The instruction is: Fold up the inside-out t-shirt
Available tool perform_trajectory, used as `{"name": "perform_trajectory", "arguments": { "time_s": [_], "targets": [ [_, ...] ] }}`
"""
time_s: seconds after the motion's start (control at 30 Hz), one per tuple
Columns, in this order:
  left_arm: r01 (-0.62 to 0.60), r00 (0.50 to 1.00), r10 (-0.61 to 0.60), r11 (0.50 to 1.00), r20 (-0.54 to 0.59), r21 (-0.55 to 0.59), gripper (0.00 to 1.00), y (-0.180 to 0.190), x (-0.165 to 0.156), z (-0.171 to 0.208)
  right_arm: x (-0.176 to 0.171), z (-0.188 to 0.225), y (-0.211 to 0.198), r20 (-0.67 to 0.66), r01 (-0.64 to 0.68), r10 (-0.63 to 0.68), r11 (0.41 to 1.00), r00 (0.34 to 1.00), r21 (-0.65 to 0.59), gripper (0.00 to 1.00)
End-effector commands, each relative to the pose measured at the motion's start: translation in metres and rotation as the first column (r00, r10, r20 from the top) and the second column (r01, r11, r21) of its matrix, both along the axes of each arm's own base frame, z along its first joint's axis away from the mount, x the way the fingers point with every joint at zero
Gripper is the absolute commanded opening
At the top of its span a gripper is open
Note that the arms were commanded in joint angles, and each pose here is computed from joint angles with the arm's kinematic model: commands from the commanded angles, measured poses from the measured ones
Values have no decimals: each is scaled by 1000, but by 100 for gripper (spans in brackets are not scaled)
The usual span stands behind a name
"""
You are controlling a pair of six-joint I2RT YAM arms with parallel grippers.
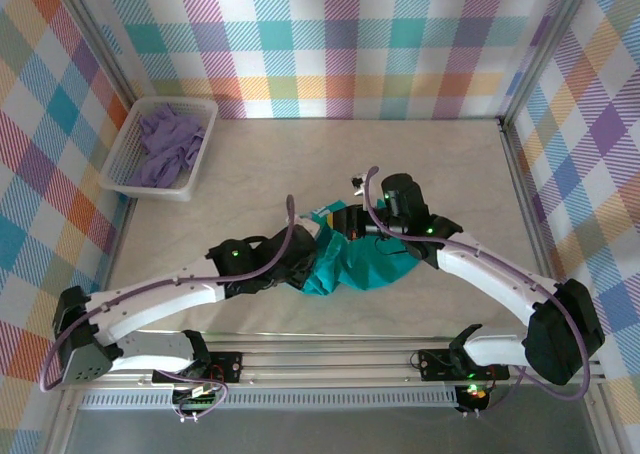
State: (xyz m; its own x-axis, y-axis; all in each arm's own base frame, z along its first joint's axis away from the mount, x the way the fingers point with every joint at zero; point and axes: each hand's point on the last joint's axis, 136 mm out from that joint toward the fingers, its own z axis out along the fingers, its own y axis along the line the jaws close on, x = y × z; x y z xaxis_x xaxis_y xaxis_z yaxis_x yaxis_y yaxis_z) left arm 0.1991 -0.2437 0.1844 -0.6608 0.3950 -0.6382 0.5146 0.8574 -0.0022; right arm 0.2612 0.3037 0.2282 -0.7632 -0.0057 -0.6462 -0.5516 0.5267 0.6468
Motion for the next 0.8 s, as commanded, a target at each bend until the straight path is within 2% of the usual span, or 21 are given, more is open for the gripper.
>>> {"name": "perform_trajectory", "arguments": {
  "time_s": [0.0,0.1,0.17,0.3,0.43,0.6,0.77],
  "targets": [
    [37,999,-40,995,-33,-97,6,1,-10,6,5,7,-5,74,-11,15,998,997,-56,0],
    [64,996,-74,985,-54,-160,6,7,-19,5,-9,10,-5,168,-110,125,990,978,-92,0],
    [82,993,-94,983,-70,-163,6,13,-26,-5,-23,9,-6,206,-175,194,979,959,-110,0],
    [54,985,-78,987,-155,-152,5,13,-33,-30,-49,-15,-8,188,-262,288,953,939,-153,0],
    [-37,977,10,992,-212,-121,2,14,-29,-55,-59,-55,-19,113,-244,280,934,953,-260,5],
    [-122,982,82,962,-169,-245,2,6,-16,-44,-55,-100,-38,62,-126,174,877,983,-464,11],
    [-191,979,154,926,-136,-326,3,20,-14,-41,-84,-120,-25,26,-236,286,834,958,-499,17]
  ]
}}
